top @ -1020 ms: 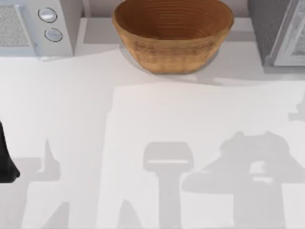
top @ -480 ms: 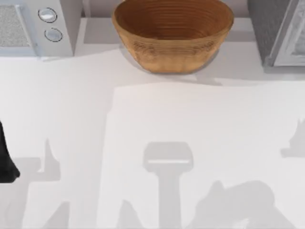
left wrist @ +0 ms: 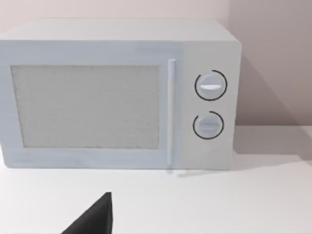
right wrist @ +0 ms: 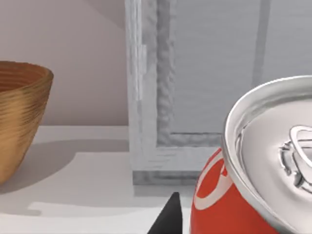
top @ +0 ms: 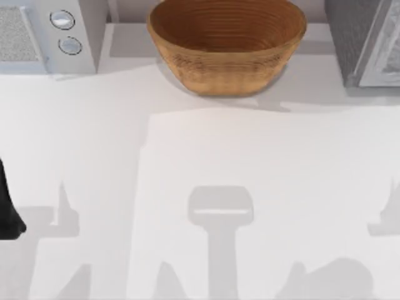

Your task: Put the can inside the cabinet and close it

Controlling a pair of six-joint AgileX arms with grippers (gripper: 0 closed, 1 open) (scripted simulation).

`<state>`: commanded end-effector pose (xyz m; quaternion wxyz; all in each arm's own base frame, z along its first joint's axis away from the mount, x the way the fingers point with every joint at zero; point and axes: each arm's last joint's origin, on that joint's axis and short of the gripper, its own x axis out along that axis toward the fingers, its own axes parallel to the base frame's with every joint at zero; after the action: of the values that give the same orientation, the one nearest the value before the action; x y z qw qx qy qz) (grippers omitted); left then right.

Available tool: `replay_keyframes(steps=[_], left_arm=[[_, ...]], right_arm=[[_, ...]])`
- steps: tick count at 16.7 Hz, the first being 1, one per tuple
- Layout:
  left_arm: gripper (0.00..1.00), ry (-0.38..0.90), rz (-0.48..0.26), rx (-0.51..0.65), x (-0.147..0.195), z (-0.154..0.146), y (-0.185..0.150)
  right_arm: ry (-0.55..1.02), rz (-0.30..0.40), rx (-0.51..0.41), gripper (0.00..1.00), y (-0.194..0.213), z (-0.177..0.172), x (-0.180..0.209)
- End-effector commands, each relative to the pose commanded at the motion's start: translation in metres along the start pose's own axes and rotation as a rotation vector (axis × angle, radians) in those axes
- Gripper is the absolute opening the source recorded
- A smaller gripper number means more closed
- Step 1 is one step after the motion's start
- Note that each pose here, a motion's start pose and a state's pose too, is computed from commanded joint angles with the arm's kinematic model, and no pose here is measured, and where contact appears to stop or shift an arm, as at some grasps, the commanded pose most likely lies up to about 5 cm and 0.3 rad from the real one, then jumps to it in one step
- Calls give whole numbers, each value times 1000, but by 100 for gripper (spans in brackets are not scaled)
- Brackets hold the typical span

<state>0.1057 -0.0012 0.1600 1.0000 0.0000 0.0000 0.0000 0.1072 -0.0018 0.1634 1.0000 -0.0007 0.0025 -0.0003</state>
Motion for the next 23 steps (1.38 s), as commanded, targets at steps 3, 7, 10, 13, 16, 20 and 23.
replay_keyframes(steps=[3,7,10,13,16,20,23], left_arm=[[100,0,0,0,0,0,0],[100,0,0,0,0,0,0],[100,0,0,0,0,0,0],[100,0,0,0,0,0,0],[100,0,0,0,0,0,0],[100,0,0,0,0,0,0],[100,0,0,0,0,0,0]], right_arm=[[-5,1,1,0,1,-3,-1],[-5,-1,3,0,0,-3,-1],[-5,-1,3,0,1,5,-2],[-5,-2,3,0,2,36,-2],[-5,-2,2,0,4,84,1],[-5,-3,1,0,8,161,18],[-5,-3,1,0,14,219,40]])
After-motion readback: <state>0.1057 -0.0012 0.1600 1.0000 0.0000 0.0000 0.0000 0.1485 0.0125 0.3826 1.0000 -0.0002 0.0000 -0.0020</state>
